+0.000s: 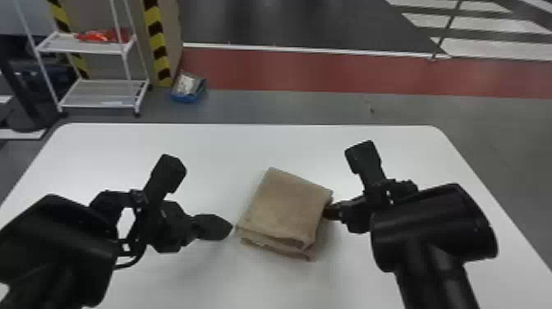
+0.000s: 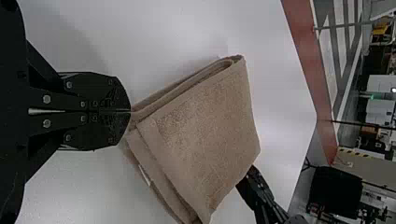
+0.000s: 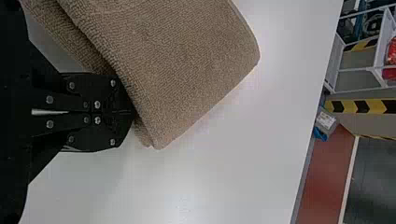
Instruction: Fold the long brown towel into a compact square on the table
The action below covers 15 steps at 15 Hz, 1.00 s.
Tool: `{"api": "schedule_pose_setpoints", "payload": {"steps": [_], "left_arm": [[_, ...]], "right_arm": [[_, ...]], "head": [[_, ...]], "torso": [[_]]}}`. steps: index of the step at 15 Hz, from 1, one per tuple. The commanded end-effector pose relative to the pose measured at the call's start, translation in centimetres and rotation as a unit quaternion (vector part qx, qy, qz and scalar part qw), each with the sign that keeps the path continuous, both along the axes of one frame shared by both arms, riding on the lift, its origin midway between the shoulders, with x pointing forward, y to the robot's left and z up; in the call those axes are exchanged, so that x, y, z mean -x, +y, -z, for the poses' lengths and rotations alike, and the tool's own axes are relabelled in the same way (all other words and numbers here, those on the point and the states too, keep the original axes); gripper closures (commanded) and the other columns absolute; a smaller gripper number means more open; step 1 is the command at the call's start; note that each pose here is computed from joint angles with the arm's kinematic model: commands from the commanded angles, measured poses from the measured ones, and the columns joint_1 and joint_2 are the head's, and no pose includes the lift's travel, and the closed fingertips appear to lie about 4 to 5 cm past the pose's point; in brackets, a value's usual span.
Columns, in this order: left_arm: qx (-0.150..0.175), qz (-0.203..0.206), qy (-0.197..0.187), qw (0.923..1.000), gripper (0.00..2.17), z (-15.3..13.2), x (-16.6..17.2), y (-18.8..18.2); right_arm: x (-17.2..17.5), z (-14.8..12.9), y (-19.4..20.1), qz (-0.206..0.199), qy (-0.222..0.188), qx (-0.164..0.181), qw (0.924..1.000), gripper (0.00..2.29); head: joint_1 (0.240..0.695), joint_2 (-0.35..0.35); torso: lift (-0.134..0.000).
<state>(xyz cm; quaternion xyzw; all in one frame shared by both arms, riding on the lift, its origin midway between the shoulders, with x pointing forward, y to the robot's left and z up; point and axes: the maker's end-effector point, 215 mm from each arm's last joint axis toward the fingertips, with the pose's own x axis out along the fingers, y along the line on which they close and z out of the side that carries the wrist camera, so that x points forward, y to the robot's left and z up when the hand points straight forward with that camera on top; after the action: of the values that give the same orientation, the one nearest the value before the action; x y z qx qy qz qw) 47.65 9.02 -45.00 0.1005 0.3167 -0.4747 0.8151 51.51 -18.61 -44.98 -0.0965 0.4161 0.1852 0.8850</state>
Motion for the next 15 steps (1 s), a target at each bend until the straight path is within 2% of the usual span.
{"api": "schedule_pose_setpoints", "payload": {"steps": [1, 4, 7, 10, 11, 13, 15], "left_arm": [[0.009, 0.007, 0.005, 0.9999, 2.15, 0.2, 1.1, -0.6], [0.024, 0.017, 0.01, 0.9995, 2.15, 0.1, 2.4, -2.0], [0.028, 0.02, 0.005, 0.9994, 2.15, -0.7, 2.6, -2.1], [0.033, -0.001, -0.011, 0.9994, 2.15, -2.3, 1.2, -0.2], [0.038, -0.011, -0.01, 0.9992, 2.15, -2.8, 0.7, 0.6], [0.042, -0.023, -0.014, 0.9987, 2.15, -3.9, 0.2, 1.5], [0.045, -0.03, -0.013, 0.9985, 2.15, -4.2, 0.2, 2.0]], "right_arm": [[-0.8, -0.3, 0.1, -0.004, -0.011, 0.006, 0.9999, 2.1], [-1.8, -0.5, 0.3, -0.012, -0.025, 0.017, 0.9995, 2.1], [-1.2, -0.8, 1.4, -0.022, -0.028, 0.009, 0.9993, 2.1], [0.9, -1.8, 1.0, -0.008, -0.031, 0.0, 0.9995, 2.1], [1.5, -1.4, 0.3, 0.004, -0.021, -0.001, 0.9998, 2.1], [0.7, -2.1, -0.5, 0.016, -0.027, 0.003, 0.9995, 2.1], [-0.7, -1.6, -0.9, 0.017, -0.025, 0.024, 0.9992, 2.1]], "head": [[0.695, -0.104], [0.695, -0.117], [0.695, -0.125], [0.695, -0.113], [0.695, -0.108], [0.695, -0.101], [0.695, -0.1]], "torso": [[-0.124], [-0.124], [-0.124], [-0.124], [-0.124], [-0.124], [-0.124]]}}
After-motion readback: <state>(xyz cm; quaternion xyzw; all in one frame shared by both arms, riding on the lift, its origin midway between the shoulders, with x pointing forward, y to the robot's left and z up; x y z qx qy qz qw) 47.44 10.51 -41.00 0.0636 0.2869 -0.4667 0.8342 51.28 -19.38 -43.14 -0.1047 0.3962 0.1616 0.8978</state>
